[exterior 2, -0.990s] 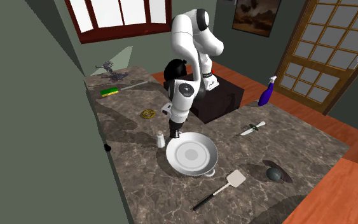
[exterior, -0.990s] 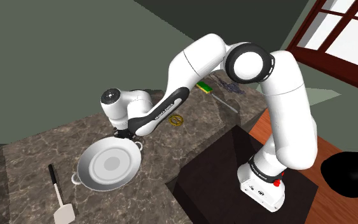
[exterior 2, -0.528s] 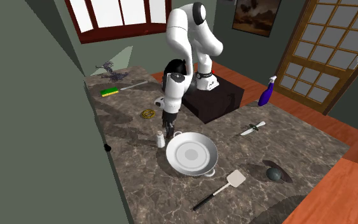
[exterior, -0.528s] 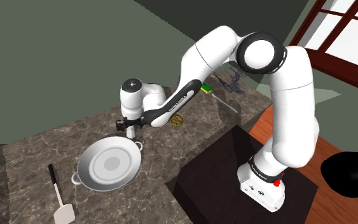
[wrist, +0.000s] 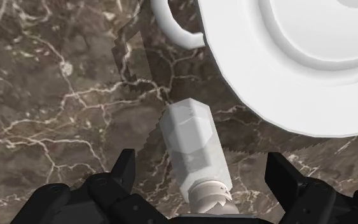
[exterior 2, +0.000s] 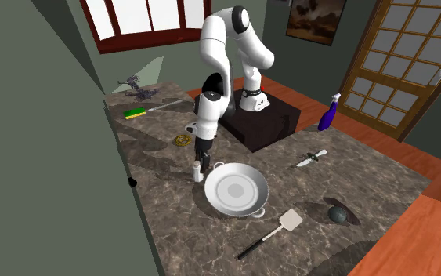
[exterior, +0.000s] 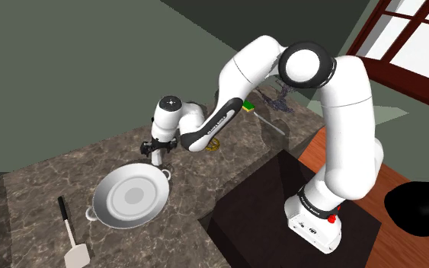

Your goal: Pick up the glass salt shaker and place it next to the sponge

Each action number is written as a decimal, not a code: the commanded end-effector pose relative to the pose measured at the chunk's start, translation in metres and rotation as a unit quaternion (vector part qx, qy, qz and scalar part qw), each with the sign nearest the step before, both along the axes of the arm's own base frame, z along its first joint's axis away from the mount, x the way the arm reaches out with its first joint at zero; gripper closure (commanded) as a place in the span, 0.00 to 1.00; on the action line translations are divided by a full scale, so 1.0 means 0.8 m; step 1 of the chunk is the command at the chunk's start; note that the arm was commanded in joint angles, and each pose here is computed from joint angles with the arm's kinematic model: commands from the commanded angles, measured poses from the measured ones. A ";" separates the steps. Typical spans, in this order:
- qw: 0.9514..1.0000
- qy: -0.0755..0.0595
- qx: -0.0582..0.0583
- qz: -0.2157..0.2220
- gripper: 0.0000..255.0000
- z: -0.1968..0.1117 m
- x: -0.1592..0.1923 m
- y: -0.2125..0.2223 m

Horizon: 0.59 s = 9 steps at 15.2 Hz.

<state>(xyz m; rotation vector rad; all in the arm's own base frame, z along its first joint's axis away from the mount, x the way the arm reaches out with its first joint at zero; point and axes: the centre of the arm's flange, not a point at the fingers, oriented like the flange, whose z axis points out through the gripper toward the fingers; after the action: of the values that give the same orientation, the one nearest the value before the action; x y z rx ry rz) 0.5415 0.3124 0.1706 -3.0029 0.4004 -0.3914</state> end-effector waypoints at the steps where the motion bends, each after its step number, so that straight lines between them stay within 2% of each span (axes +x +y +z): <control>1: 1.000 0.000 0.000 0.000 0.00 -0.010 0.004 0.001; 8: 1.000 0.000 0.000 0.000 0.00 -0.010 0.004 0.001; 9: 1.000 0.000 0.000 0.000 1.00 -0.010 0.004 0.001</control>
<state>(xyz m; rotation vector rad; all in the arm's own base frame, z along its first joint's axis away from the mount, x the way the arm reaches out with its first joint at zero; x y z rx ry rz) 0.5445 0.3131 0.1624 -3.0025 0.3996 -0.3919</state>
